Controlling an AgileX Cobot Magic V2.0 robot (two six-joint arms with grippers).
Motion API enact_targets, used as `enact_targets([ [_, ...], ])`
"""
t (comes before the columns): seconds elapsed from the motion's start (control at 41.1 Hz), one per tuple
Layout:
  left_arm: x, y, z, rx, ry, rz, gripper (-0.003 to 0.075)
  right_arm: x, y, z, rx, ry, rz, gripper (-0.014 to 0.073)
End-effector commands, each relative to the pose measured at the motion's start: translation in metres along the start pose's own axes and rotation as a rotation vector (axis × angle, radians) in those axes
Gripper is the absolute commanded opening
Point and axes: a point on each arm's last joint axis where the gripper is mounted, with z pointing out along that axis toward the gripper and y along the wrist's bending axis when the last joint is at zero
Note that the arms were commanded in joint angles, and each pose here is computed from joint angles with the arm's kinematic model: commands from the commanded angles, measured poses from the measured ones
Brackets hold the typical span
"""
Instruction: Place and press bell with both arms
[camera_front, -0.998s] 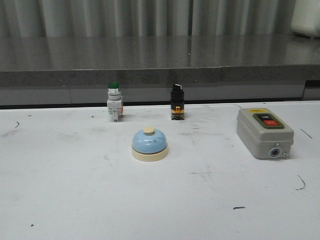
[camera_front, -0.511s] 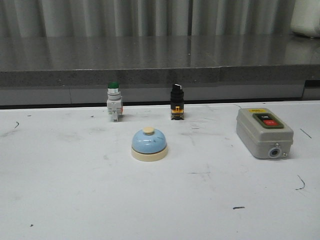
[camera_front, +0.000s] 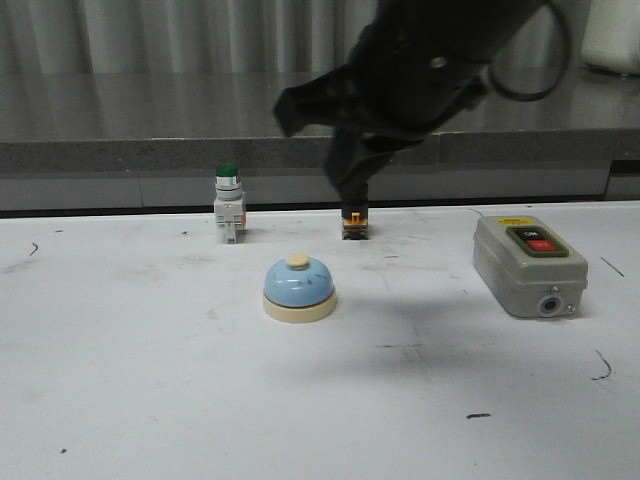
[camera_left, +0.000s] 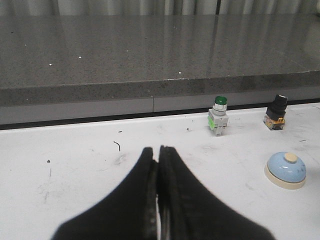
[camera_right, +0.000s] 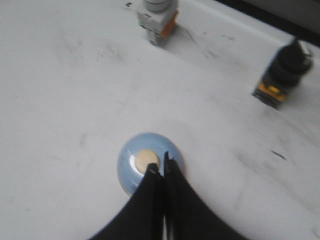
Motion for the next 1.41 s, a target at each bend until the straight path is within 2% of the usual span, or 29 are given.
enact_targets([
  [0.0,-0.015,0.001,-0.002,-0.013,-0.104,-0.021,-0.0020,-0.032,0.007,0.001,-0.021,-0.106,0.008,-0.0071],
  [0.219,-0.015,0.001,-0.002,-0.013,-0.104,-0.021,-0.0020,-0.042,0.008,0.024,-0.025,-0.081,0.011,-0.0071],
  [0.609,-0.015,0.001,-0.002,-0.013,-0.104,-0.021,-0.0020,-0.025,0.006,0.048,-0.018,0.008,0.014,-0.0071],
  [0.755,-0.015,0.001,-0.002,-0.013,-0.104,-0.021,-0.0020,-0.028,0.006,0.045,-0.019,-0.007,0.014,-0.0071],
  [0.876,-0.015,0.001,-0.002,-0.013,-0.104,-0.021,-0.0020,-0.042,0.008,0.021,-0.025,-0.066,0.012,-0.0071],
  [1.12,-0.015,0.001,-0.002,-0.013,-0.104,-0.021,-0.0020,-0.063,0.003,-0.056,-0.023,-0.196,0.020,-0.0071],
  [1.266,-0.015,0.001,-0.002,-0.013,-0.104,-0.021,-0.0020,-0.047,-0.026,-0.099,0.043,-0.236,0.070,-0.0071],
  [1.388,-0.015,0.001,-0.002,-0.013,-0.104,-0.021,-0.0020,-0.017,-0.058,-0.139,0.137,-0.275,0.138,-0.0071],
])
